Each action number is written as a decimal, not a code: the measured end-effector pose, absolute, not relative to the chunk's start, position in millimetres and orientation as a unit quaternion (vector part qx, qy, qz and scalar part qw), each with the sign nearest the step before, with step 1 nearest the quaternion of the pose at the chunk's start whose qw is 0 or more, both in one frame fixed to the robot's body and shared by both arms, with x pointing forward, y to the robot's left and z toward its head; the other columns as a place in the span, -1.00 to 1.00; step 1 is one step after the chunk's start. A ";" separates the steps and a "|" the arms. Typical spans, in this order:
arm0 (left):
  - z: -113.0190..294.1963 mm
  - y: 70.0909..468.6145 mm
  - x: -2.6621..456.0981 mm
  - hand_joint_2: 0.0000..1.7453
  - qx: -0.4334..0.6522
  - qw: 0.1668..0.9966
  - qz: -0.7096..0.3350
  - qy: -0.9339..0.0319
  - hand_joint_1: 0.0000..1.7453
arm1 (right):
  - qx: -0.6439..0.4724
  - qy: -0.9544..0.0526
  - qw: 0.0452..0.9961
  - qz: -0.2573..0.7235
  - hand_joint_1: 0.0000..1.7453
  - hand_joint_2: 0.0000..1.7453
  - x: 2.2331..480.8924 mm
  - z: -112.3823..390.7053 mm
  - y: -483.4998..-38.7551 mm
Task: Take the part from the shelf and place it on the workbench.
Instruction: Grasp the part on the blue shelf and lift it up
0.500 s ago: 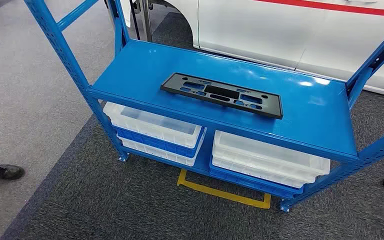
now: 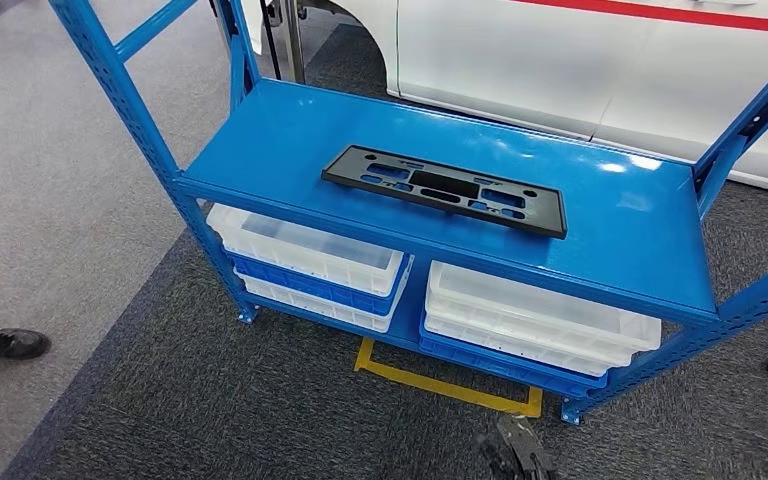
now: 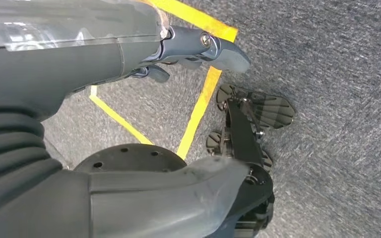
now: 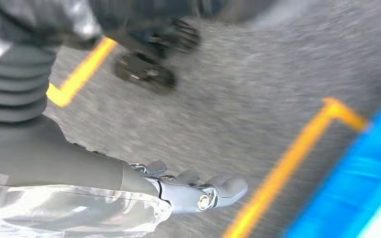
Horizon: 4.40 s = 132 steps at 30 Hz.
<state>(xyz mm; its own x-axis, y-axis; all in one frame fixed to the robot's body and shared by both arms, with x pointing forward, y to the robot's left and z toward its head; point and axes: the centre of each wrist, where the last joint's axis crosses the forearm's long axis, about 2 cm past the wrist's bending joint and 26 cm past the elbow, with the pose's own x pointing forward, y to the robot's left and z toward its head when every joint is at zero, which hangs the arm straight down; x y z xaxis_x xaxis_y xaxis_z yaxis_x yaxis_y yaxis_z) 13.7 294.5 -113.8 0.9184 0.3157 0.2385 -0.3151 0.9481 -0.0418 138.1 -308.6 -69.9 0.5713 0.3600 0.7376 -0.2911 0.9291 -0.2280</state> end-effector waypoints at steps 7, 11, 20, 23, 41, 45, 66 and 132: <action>-114.1 294.7 11.4 -1.00 0.000 0.977 0.177 -0.119 -1.00 | -0.058 -0.549 0.800 0.235 -1.00 -1.00 198.0 -24.1 -317.8; -114.2 294.7 10.1 -1.00 0.001 0.977 0.180 -0.116 -1.00 | -0.075 -0.591 0.759 0.263 -1.00 -1.00 219.0 -3.7 -320.0; -114.5 294.4 6.0 -1.00 0.002 0.979 0.177 -0.105 -1.00 | -0.151 -0.677 0.630 0.349 -1.00 -1.00 269.5 55.7 -322.9; -114.6 294.3 5.0 -1.00 0.002 0.979 0.175 -0.101 -1.00 | -0.184 -0.702 0.571 0.384 -1.00 -1.00 287.0 79.6 -321.1; -114.7 291.8 3.6 -1.00 -0.001 0.984 0.156 -0.091 -1.00 | -0.355 -0.736 0.200 0.540 -1.00 -1.00 347.1 209.2 -298.1; -114.7 290.8 5.8 -1.00 -0.003 0.984 0.154 -0.095 -1.00 | -0.383 -0.717 0.126 0.568 -1.00 -1.00 354.8 231.9 -292.0; -114.4 288.2 10.0 -1.00 -0.016 0.983 0.150 -0.102 -1.00 | -0.468 -0.617 -0.017 0.633 -1.00 -1.00 368.3 264.7 -293.9; -114.2 278.5 12.2 -1.00 -0.028 0.983 0.145 -0.108 -1.00 | -0.441 -0.568 0.120 0.685 -1.00 -1.00 362.5 193.8 -317.3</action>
<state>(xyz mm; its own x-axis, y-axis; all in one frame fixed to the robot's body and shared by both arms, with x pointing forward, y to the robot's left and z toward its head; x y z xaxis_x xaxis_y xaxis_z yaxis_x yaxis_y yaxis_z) 12.2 278.5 -114.2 0.9345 0.2919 0.2039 -0.2796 0.9561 -0.0874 362.5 -317.3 193.8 -0.5817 0.6652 -0.4682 0.3369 -0.3269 -0.8830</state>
